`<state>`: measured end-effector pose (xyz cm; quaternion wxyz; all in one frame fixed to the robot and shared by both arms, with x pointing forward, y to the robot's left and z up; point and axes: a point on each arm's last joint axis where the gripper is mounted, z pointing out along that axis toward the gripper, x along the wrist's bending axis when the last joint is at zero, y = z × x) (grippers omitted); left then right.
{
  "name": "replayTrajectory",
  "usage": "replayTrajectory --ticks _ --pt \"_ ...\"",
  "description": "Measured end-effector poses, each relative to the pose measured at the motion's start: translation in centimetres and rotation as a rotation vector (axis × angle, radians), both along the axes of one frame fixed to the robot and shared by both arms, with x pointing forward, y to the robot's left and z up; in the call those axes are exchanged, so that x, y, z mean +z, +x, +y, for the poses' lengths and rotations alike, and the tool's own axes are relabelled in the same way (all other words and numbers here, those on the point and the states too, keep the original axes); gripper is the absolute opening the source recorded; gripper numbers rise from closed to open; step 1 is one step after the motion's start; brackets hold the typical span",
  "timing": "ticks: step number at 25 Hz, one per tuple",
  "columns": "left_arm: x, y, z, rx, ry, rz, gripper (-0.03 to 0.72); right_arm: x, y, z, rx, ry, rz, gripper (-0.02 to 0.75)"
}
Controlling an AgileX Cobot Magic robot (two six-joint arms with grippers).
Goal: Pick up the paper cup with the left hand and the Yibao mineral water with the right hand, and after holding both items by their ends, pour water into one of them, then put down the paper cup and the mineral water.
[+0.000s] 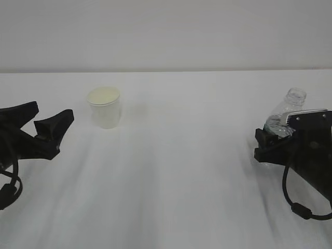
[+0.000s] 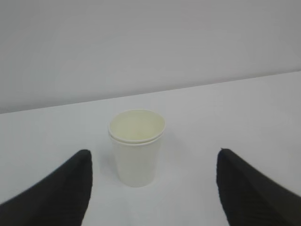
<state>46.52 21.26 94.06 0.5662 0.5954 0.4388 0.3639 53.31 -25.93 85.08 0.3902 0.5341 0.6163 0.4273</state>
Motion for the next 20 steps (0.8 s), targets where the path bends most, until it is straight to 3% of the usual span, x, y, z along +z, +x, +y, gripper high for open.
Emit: replayTrajectory --ticks 10,14,20 --pt "0.00 0.00 0.00 0.000 0.000 0.000 0.593 0.00 0.00 0.00 0.001 -0.004 0.000 0.461" --pt "0.00 0.00 0.00 0.000 0.000 0.000 0.593 0.00 -0.01 0.04 0.031 -0.074 -0.009 0.458" --pt "0.00 0.00 0.00 0.000 0.000 0.000 0.593 0.14 -0.05 0.04 0.043 -0.108 -0.009 0.426"
